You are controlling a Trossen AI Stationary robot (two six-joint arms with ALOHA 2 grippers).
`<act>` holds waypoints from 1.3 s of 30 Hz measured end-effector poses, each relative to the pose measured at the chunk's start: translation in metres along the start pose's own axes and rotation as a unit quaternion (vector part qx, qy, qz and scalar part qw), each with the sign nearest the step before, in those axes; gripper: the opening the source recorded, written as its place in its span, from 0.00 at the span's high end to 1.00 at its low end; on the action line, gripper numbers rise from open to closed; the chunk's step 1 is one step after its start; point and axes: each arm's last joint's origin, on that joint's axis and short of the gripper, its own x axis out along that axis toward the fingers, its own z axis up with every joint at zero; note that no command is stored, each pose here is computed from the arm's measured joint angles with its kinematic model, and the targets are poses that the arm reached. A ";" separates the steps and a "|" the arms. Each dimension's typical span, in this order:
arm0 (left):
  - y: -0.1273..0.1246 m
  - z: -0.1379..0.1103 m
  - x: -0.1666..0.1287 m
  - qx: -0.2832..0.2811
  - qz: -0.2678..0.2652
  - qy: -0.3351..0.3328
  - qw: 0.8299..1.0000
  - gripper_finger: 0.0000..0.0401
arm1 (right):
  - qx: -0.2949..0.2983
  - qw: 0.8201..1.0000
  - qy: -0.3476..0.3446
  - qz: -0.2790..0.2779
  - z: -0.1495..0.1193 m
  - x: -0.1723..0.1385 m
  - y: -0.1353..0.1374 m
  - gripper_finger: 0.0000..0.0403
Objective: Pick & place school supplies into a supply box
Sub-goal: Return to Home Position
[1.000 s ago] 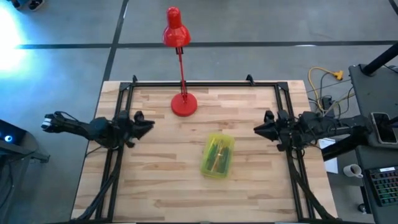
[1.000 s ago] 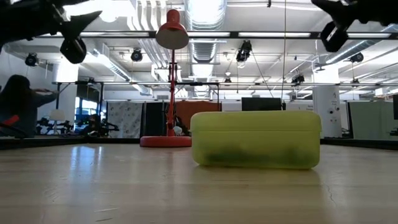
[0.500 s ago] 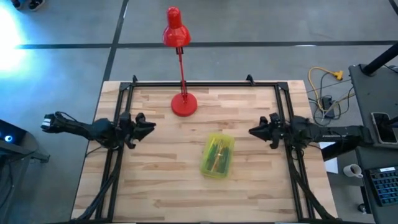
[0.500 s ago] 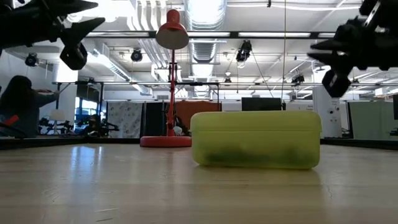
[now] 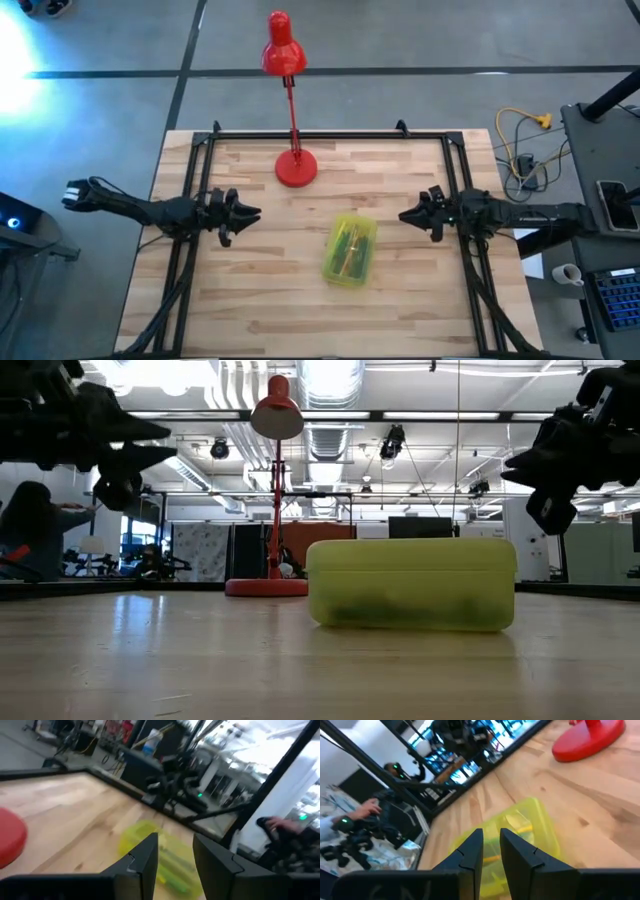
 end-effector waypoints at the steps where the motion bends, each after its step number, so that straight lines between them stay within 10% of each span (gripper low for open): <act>1: 0.001 0.000 0.000 0.001 0.004 0.002 1.000 0.73 | -0.001 1.000 -0.006 0.005 0.001 -0.002 0.001 0.85; 24: 0.020 0.034 -0.025 -0.011 0.067 -0.167 0.984 0.73 | -0.014 0.991 -0.099 0.087 0.015 -0.016 0.015 0.85; 39: 0.027 0.026 -0.021 -0.002 0.104 -0.124 0.987 0.73 | -0.014 0.991 -0.099 0.086 0.015 -0.016 0.015 0.85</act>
